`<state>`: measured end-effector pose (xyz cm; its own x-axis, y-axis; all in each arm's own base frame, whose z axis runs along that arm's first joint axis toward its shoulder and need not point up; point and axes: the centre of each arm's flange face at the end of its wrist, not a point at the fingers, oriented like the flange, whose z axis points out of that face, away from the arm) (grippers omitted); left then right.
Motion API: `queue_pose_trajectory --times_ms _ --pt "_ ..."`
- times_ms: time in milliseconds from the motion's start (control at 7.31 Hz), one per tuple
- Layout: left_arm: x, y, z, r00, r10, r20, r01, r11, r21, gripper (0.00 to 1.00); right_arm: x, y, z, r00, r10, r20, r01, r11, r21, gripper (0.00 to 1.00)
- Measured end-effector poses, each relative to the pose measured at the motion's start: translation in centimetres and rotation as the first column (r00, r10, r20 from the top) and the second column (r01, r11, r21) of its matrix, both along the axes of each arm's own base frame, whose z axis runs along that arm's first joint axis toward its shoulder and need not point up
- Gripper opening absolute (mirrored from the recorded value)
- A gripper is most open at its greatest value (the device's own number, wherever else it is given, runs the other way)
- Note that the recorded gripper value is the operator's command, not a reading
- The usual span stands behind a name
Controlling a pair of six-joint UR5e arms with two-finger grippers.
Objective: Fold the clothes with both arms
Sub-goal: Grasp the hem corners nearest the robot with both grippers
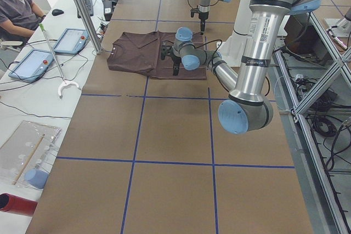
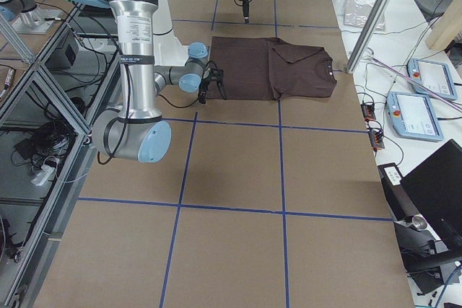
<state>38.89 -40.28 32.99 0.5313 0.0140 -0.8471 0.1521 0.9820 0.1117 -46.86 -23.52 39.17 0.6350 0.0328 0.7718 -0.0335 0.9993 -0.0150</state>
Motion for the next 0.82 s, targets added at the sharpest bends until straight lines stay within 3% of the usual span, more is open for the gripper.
queue_pose_trajectory --times_ms 137,821 --pt "-0.01 0.02 0.04 1.0 0.0 0.0 0.0 1.0 0.0 0.98 0.02 0.01 0.01 1.0 -0.001 -0.001 0.001 1.0 -0.001 0.0" --pt "0.03 0.06 -0.02 1.0 0.0 -0.002 0.0 1.0 -0.004 0.94 0.37 -0.11 -0.58 1.0 0.005 -0.001 -0.005 1.0 0.001 0.0"
